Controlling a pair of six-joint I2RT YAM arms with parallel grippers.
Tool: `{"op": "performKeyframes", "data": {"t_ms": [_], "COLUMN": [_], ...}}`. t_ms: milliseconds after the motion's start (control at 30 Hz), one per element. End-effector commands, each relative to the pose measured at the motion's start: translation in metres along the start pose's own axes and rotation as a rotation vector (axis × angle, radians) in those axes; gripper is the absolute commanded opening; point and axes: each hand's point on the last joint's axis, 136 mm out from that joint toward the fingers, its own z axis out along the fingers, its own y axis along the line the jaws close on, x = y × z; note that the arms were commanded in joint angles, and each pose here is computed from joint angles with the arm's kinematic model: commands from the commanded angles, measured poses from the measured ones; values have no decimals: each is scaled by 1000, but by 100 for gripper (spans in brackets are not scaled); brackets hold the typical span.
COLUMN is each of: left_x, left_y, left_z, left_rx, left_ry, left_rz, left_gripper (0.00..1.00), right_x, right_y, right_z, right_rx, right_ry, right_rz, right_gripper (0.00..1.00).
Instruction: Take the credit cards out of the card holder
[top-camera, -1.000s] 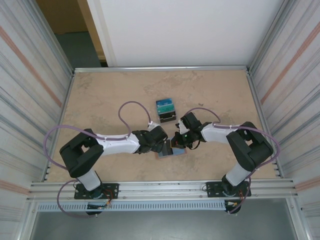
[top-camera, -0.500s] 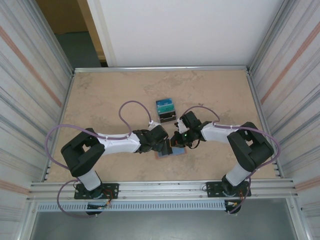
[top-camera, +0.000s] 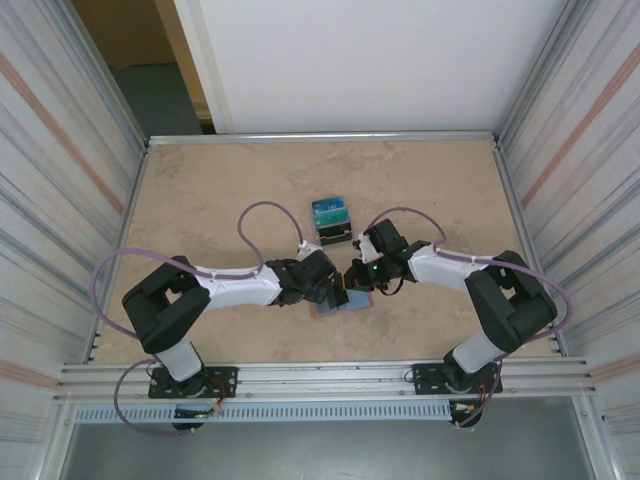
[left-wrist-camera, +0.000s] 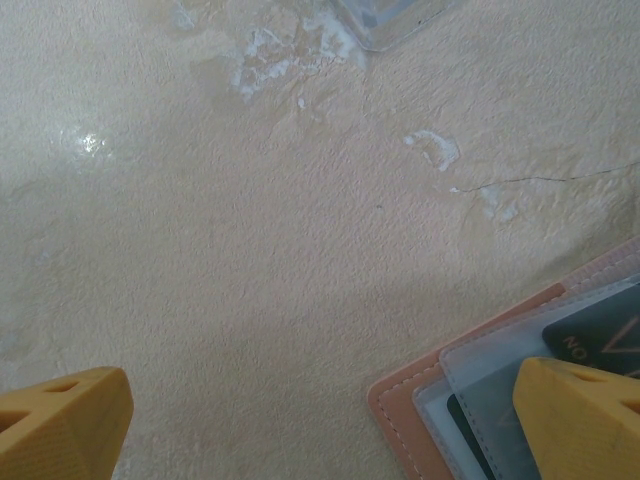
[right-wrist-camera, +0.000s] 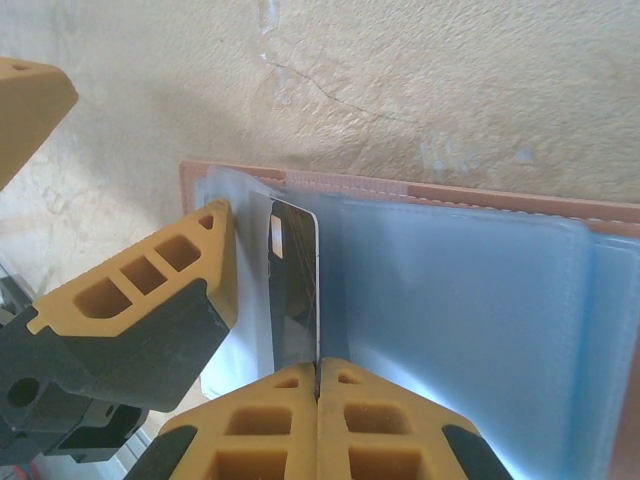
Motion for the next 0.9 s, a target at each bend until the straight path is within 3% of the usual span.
{"op": "performKeyframes", "data": {"t_ms": [0, 467, 867], "left_x": [20, -5, 8], "left_y": [13, -17, -19], "left_z": [9, -7, 8], "left_rx": [-50, 38, 3], "left_ry": [68, -42, 25], "left_rz": [30, 142, 172], "left_gripper": [99, 99, 99], "right_x": [7, 7, 10], "right_y": [-13, -23, -16], "right_z": [-6, -8, -13], "right_rx": [37, 15, -112], "right_ry": [6, 6, -22], "right_rz": [2, 42, 100], "right_gripper": [0, 0, 0]}}
